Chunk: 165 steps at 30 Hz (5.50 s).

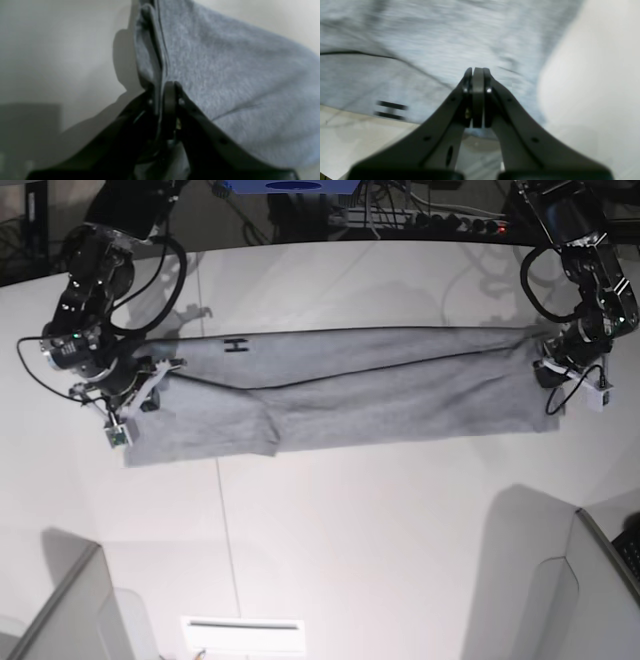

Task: Fold the T-shirt properly
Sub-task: 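Move the left gripper to the strip's other end and grasp it, then fold the strip's end with the left gripper toward the right gripper, then release the left gripper and tuck the strip end with the right gripper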

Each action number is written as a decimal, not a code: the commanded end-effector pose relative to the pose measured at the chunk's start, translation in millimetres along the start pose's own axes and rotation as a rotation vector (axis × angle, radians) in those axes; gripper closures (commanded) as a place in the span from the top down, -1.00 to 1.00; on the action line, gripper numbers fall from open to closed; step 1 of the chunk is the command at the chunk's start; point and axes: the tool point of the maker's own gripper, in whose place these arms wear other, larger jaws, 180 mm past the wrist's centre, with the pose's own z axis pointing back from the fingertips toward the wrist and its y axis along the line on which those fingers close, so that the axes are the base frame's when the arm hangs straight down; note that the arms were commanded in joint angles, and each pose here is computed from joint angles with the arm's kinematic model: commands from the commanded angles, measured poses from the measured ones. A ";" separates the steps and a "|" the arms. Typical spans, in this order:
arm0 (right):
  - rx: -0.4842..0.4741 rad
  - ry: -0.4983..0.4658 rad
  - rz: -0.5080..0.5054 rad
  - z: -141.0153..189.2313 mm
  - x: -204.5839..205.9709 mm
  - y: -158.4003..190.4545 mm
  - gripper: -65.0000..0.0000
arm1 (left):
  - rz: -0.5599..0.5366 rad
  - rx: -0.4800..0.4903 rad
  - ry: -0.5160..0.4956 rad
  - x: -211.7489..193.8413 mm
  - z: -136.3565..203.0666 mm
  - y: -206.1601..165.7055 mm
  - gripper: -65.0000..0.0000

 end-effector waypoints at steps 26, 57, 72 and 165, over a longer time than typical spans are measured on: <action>-0.014 -0.026 0.006 4.5 12.4 -5.9 -1.00 | -0.384 -0.110 -0.048 -9.8 16.5 -138.4 -1.00; -0.011 0.006 0.008 3.9 7.1 -5.1 -1.00 | -0.396 -0.399 0.035 -45.7 3.5 -278.2 -1.00; -0.015 0.005 0.009 5.5 6.4 -5.8 -1.00 | -0.340 -0.456 0.100 -60.3 -17.0 -313.3 -1.00; 0.391 0.091 -0.506 -48.8 -25.8 -41.5 0.52 | -0.275 0.136 -0.073 -12.8 80.4 -36.5 -1.00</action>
